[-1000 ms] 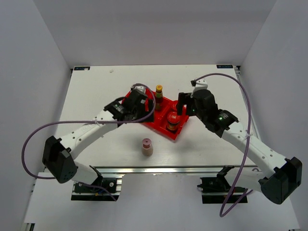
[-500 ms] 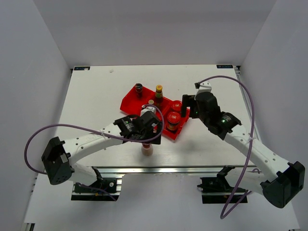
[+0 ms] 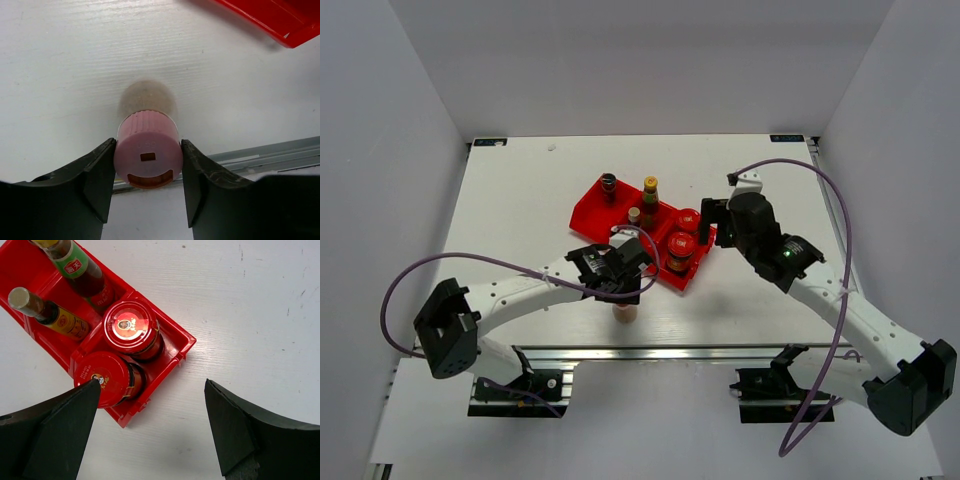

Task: Organize the condiment bottles

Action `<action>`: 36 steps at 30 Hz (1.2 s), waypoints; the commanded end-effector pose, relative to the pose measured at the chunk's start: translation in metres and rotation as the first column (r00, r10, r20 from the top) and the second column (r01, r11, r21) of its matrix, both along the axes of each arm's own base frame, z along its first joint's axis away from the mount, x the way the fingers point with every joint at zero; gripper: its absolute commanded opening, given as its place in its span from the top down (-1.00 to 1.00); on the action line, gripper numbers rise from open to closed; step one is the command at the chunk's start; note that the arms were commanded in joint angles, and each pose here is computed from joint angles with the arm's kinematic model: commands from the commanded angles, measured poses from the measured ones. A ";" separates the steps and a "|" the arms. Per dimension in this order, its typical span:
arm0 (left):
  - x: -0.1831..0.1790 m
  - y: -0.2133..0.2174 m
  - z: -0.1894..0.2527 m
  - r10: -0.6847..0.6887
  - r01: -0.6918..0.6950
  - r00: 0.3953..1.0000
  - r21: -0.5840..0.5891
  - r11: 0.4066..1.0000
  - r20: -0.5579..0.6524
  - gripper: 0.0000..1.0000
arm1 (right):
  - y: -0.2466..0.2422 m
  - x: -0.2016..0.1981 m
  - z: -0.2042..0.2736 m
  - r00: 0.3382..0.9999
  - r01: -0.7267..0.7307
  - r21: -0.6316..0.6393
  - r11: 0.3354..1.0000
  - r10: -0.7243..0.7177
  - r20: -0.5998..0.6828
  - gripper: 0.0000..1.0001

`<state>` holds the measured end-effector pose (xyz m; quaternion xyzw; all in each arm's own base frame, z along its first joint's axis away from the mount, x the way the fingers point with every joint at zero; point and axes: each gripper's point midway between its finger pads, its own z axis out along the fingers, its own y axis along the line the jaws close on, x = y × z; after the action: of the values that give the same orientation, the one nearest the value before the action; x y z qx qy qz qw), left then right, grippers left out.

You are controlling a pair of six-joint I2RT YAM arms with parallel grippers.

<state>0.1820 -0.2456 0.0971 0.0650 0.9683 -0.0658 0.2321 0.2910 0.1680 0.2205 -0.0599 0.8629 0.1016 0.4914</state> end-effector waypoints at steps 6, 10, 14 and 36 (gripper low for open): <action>0.007 0.000 0.022 -0.003 0.005 0.998 -0.031 1.000 0.067 0.16 | -0.010 0.000 0.021 0.997 0.033 0.036 0.999 -0.036 0.074 -0.79; 0.028 0.010 0.049 0.023 -0.030 0.985 0.040 0.999 0.170 0.16 | -0.009 0.001 0.022 0.996 0.032 0.036 0.999 -0.035 0.084 -0.79; 0.061 0.019 0.084 0.074 -0.106 0.965 0.116 0.988 0.252 0.22 | -0.007 0.001 0.017 0.997 0.022 0.030 0.999 -0.024 0.067 -0.79; 0.261 0.066 0.156 0.200 -0.197 0.927 -0.044 0.979 0.316 0.38 | -0.015 0.011 0.017 0.996 0.049 -0.015 0.999 -0.048 0.075 -0.79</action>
<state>0.4363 -0.1860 0.2576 -0.0395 0.9127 -0.0307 0.4055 0.2927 0.1562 0.2230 -0.0577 0.8582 0.0873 0.5026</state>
